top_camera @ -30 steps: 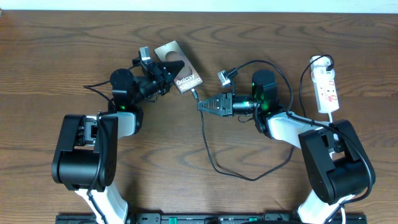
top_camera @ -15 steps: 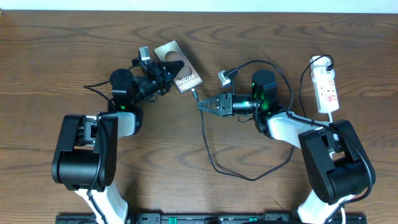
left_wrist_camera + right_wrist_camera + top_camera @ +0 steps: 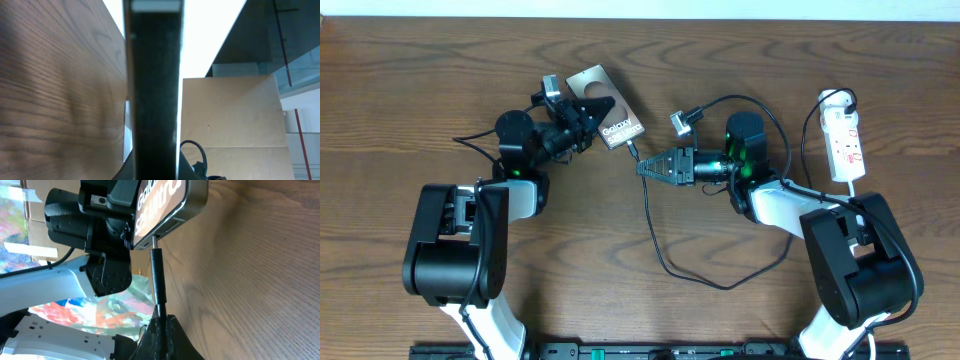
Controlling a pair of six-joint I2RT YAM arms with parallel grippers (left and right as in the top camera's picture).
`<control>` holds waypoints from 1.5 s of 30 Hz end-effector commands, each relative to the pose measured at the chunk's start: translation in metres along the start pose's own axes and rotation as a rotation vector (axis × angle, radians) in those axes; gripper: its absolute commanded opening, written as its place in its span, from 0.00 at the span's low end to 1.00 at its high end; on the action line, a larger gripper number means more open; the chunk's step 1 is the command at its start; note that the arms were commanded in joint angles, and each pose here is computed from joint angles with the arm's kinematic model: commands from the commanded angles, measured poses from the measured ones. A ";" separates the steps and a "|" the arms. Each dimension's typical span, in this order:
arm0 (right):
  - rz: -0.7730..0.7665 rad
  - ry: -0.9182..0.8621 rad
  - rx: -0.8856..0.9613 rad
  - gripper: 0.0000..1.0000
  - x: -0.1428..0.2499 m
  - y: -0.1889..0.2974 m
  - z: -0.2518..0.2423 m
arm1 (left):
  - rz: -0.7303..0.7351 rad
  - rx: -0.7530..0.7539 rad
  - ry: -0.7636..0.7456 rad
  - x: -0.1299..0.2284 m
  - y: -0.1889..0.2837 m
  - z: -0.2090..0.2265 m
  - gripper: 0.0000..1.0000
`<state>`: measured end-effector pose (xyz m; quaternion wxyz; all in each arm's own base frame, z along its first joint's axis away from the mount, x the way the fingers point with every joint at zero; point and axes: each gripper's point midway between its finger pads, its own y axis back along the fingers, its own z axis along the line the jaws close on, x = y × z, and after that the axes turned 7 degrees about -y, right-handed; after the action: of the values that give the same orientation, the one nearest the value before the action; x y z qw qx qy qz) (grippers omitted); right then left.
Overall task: Plug charger to phone and switch on socket
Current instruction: 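Press the plug further into the port with the right gripper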
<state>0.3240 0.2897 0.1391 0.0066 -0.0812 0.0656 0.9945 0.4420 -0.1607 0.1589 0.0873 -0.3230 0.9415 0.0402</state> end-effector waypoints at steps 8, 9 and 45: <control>-0.020 -0.109 0.014 0.01 -0.003 -0.001 -0.006 | 0.039 0.088 -0.114 0.006 -0.004 -0.026 0.07; -0.023 -0.118 0.015 0.01 -0.003 -0.001 -0.006 | 0.040 0.102 -0.124 0.007 -0.004 -0.030 0.07; -0.062 -0.110 0.005 0.01 -0.012 -0.001 -0.001 | 0.246 0.147 -0.219 0.047 0.001 -0.032 0.07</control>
<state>0.3203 0.2904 0.1458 -0.0008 -0.0290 0.0524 0.9982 0.4184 -0.1793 0.1773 0.1902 -0.2473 0.9497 0.0265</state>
